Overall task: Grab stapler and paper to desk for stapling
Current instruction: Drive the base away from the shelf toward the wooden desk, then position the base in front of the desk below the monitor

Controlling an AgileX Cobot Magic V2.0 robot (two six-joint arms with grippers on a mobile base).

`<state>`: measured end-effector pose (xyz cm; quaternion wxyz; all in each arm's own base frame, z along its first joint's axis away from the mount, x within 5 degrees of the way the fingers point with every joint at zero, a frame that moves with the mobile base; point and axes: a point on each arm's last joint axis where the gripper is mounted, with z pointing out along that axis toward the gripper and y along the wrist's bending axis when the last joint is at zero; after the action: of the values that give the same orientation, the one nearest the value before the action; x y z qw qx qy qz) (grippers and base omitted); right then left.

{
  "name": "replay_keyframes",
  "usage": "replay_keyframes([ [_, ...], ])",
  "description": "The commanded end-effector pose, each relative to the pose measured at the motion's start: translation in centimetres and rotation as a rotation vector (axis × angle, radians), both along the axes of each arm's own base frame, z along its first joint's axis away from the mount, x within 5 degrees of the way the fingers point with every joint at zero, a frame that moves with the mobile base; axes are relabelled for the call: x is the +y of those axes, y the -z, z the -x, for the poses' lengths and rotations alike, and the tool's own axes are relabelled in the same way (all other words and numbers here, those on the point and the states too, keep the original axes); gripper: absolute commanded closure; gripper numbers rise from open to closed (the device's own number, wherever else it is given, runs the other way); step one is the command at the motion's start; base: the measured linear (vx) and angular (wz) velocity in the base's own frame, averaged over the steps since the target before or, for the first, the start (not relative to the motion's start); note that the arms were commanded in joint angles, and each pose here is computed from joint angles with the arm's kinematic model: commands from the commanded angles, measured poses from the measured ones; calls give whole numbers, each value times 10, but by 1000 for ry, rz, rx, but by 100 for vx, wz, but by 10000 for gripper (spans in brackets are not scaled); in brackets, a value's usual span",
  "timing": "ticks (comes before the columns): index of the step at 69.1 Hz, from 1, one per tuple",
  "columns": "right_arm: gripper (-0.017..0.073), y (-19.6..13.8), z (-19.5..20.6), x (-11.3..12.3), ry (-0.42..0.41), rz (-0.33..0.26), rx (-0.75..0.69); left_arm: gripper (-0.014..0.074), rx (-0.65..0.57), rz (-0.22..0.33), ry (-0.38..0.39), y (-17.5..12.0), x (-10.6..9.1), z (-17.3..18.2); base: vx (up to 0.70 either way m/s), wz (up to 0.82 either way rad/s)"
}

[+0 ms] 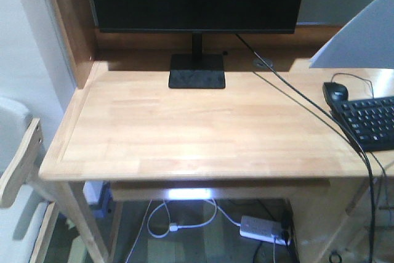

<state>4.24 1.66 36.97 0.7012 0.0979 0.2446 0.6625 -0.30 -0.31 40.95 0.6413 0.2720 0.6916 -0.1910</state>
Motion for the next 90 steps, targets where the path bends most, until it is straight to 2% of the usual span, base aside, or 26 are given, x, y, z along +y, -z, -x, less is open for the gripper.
replay_keyframes([
  [1, 565, -8, 3, -1, 20, -7, -52, 600, -103, 87, 7, -18, 0, 0, 30, -2],
  [44, 565, -8, 3, -1, 20, -7, -51, 600, -103, 87, 7, -18, 0, 0, 24, 2],
  [90, 565, -8, 3, -1, 20, -7, -51, 600, -103, 87, 7, -18, 0, 0, 12, 1],
])
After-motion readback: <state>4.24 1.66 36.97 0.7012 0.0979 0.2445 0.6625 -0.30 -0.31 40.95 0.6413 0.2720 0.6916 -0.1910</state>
